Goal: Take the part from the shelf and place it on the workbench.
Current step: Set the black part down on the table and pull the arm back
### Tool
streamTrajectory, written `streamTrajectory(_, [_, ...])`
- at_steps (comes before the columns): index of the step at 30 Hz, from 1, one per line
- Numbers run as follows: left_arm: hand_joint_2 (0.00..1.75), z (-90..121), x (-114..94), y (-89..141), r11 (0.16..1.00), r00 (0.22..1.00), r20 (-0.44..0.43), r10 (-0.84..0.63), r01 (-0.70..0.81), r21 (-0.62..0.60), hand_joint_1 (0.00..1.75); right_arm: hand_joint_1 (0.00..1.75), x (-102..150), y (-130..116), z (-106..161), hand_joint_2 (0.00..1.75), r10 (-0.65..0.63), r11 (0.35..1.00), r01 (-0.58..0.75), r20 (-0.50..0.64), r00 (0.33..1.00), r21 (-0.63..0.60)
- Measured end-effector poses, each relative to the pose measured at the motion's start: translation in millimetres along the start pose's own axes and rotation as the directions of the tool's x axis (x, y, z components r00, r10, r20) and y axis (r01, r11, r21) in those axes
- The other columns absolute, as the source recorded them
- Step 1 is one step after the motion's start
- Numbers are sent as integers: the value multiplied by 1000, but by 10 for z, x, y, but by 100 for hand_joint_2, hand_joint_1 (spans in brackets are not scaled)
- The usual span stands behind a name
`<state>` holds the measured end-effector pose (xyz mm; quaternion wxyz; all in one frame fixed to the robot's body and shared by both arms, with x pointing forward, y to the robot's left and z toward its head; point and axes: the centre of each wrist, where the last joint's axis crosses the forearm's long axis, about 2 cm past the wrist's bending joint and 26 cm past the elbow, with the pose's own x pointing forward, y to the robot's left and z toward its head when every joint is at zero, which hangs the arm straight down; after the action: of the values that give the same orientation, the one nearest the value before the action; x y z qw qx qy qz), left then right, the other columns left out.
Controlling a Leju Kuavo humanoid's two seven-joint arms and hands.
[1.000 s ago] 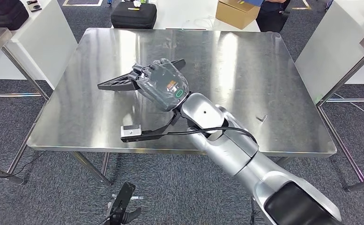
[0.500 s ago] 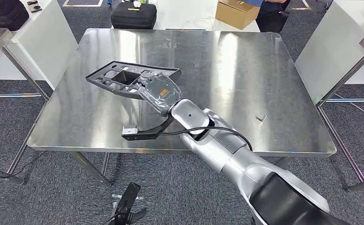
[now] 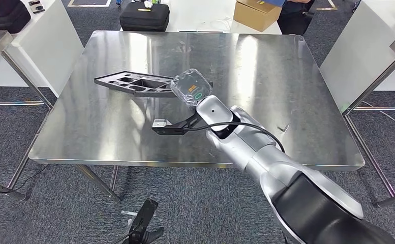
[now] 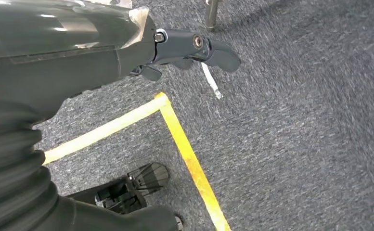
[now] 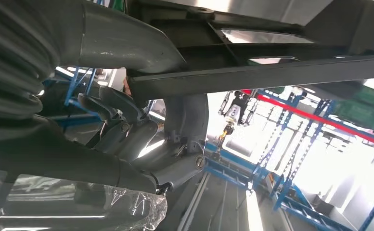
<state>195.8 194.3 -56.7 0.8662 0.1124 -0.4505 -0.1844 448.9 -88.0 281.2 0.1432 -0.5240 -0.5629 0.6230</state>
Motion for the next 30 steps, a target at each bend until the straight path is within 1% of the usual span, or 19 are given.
streamTrajectory(5, [175,2,4,-9,1000,1000,7,-15,15,-14,0,175,-89,-48,-40,175,23,1000,-23,-13,1000,-4])
streamTrajectory(10, [175,7,11,-31,998,999,10,-37,37,-50,0,175,-149,-45,-48,175,37,999,-37,-22,999,0])
streamTrajectory(18, [175,11,17,-43,997,999,10,-45,46,-57,0,175,-181,-12,-39,175,43,999,-43,-27,999,13])
streamTrajectory(22, [175,12,19,-47,997,999,8,-47,47,-58,0,0,-188,-6,-38,0,46,999,-45,-28,999,15])
streamTrajectory(23, [175,12,19,-48,997,999,3,-45,46,-57,0,0,-190,-4,-38,0,47,999,-47,-28,998,15])
streamTrajectory(27, [0,12,19,-47,998,999,-22,-34,32,-55,0,0,-199,12,-32,0,51,999,-51,-22,998,16])
streamTrajectory(30, [0,12,19,-47,998,999,-24,-36,35,-54,0,0,-198,30,-24,0,51,999,-50,-18,999,18])
